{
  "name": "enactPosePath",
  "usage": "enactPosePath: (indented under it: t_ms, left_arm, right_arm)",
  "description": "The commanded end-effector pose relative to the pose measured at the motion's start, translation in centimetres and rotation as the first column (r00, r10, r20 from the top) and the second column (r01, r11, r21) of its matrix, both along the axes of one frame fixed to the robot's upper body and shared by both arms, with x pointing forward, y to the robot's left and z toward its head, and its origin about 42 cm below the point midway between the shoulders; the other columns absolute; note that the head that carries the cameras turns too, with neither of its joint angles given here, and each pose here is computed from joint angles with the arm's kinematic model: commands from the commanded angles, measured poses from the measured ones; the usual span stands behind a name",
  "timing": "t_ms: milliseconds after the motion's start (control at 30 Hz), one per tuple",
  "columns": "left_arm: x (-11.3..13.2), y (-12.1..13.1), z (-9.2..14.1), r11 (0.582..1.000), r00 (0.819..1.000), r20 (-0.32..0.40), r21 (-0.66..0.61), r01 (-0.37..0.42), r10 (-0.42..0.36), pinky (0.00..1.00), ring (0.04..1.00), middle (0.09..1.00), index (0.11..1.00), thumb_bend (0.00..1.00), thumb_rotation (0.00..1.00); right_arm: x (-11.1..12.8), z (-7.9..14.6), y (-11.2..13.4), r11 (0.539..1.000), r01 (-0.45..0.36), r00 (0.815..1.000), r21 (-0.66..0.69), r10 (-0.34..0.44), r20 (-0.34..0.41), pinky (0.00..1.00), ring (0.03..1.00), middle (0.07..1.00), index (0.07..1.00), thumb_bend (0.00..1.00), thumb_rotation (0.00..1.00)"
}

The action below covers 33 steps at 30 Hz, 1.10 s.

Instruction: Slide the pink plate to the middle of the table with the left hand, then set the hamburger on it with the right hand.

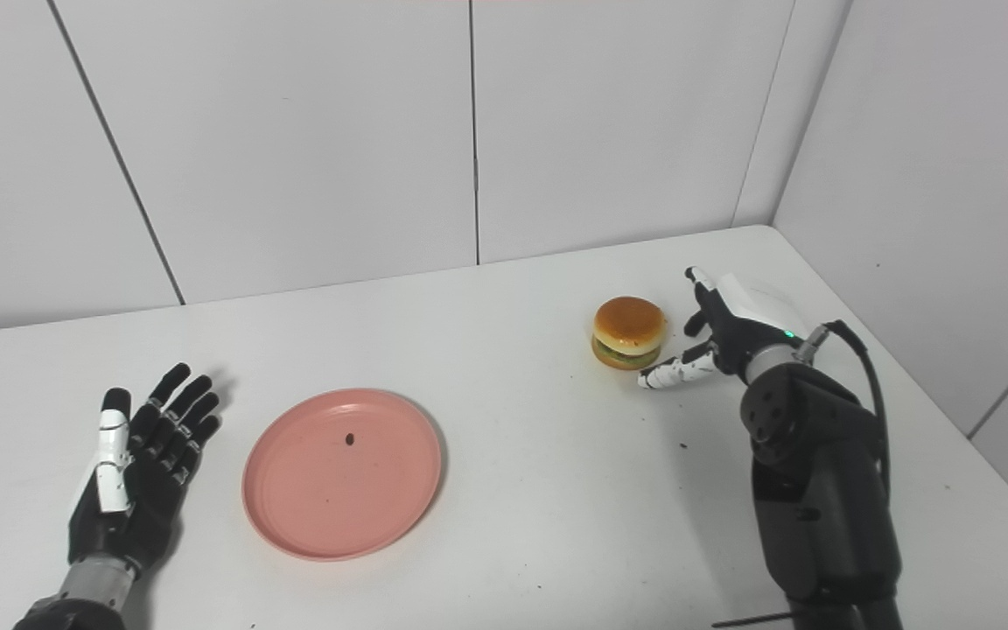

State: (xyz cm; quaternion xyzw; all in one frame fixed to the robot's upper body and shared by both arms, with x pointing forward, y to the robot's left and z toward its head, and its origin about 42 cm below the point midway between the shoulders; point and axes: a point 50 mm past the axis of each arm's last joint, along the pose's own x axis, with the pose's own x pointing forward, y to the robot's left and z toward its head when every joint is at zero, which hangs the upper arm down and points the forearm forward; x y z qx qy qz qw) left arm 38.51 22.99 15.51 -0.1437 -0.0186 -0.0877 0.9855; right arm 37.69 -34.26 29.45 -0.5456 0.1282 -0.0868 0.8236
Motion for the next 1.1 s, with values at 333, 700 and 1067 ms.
enactPosePath:
  t_ms: [333,700,1067]
  left_arm:
    - [-0.67,0.15,-1.07,1.0,0.998,-0.065,0.001,-0.002,0.002,0.96,0.925,0.889,0.874,0.61,1.0]
    - [-0.59,0.16,-1.0,1.0,0.998,-0.067,0.002,-0.005,0.005,0.96,0.922,0.886,0.868,0.61,1.0]
    - [-0.54,0.2,-0.96,1.0,0.998,-0.067,-0.006,-0.004,0.004,0.96,0.921,0.885,0.871,0.61,1.0]
  right_arm:
    - [0.35,2.03,0.4,0.999,-0.001,0.996,-0.039,0.005,0.088,0.71,0.883,0.932,0.978,0.99,0.38]
    - [0.47,1.44,0.78,0.995,0.016,0.991,-0.094,-0.003,0.137,0.87,0.959,0.978,0.999,1.0,0.51]
    - [0.54,1.56,0.82,0.995,0.011,0.991,-0.094,0.002,0.137,0.87,0.956,0.975,1.0,1.0,0.52]
